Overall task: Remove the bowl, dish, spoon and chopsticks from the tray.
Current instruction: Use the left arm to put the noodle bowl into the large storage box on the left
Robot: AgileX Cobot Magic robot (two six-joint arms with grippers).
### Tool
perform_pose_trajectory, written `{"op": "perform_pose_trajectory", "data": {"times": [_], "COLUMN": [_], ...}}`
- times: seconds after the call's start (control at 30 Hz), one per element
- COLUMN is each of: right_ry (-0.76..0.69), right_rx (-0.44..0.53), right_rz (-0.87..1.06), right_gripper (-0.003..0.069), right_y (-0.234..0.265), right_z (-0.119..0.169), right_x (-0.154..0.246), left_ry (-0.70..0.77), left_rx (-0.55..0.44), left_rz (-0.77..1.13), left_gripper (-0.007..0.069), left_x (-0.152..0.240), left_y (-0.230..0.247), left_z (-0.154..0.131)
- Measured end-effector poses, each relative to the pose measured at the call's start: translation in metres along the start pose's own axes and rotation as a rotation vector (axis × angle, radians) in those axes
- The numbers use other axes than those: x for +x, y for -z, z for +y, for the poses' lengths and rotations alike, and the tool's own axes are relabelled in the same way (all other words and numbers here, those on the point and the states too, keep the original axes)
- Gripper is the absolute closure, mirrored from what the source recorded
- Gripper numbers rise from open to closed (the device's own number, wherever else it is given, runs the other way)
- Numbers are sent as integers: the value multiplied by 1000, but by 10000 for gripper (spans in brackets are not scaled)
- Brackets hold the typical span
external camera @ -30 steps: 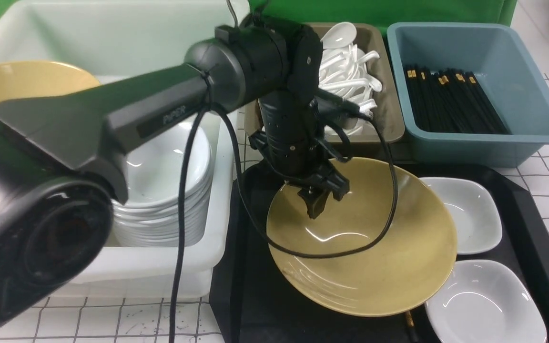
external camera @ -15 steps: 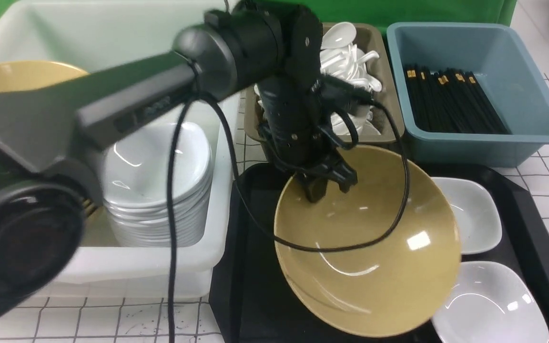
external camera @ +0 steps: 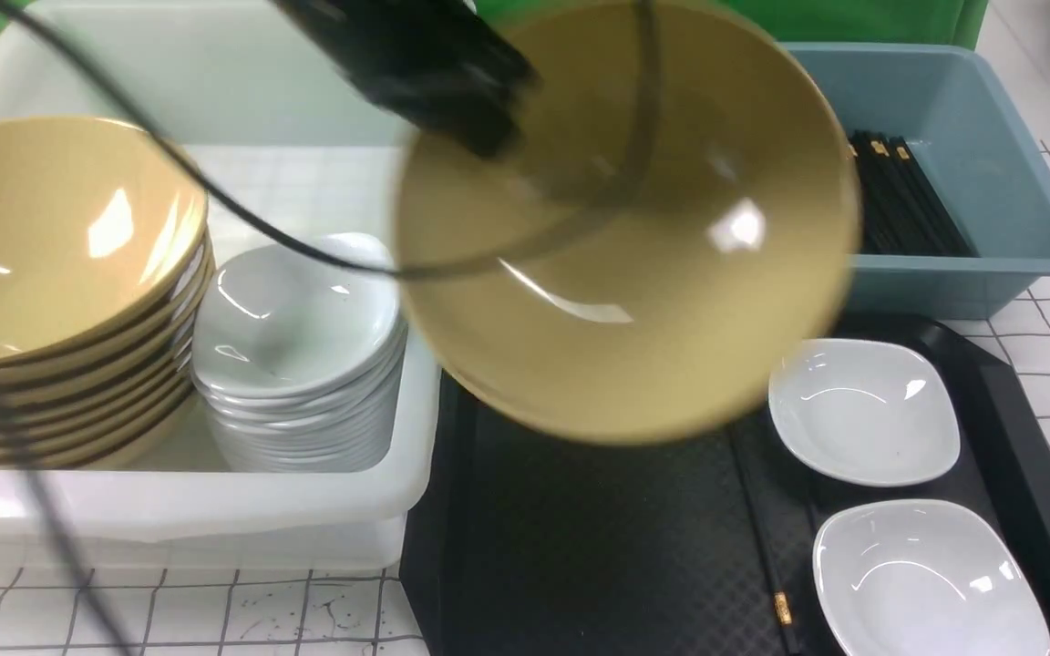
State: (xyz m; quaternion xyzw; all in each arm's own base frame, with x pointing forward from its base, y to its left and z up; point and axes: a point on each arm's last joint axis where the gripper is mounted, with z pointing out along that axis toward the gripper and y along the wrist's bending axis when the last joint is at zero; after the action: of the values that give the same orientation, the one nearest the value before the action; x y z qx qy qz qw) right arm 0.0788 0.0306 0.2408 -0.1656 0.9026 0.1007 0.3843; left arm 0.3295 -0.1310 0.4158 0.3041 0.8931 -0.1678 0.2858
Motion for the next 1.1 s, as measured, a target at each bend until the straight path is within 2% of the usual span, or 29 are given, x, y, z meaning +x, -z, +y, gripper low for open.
{"op": "perform_pose_trajectory", "data": {"times": [0.07,0.1,0.23,0.27,0.3,0.37,0.4,0.5,0.7,0.8,0.93,1.07,1.1], "right_ry": [0,0,0,0,0,0,0,0,0,-2,-17,-56,-60], "right_rx": [0,0,0,0,0,0,0,0,0,-1,-16,-25,-25], "right_rz": [0,0,0,0,0,0,0,0,-1,-1,-2,7,9], "right_gripper": [564,563,561,561,560,559,559,559,559,559,557,545,545], "right_y": [0,0,0,0,0,0,0,0,0,0,-1,-2,-3], "right_z": [0,0,0,0,0,0,0,0,0,0,1,2,2], "right_x": [0,0,0,0,0,0,0,0,0,0,1,2,2], "left_ry": [80,101,355,367,462,571,655,757,858,890,860,858,858], "left_rx": [-87,-108,-305,-314,-383,-444,-478,-522,-532,-574,-596,-557,-552], "left_rz": [-70,-88,-200,-204,-217,-209,-192,-171,-74,-44,-30,-38,-40], "left_gripper": [620,620,620,620,620,620,620,620,620,615,536,299,286], "left_x": [10,13,50,52,72,96,114,140,170,184,191,190,190], "left_y": [40,50,120,123,140,152,155,149,115,100,88,81,81], "left_z": [27,31,77,79,94,109,119,134,151,164,176,179,179]}}
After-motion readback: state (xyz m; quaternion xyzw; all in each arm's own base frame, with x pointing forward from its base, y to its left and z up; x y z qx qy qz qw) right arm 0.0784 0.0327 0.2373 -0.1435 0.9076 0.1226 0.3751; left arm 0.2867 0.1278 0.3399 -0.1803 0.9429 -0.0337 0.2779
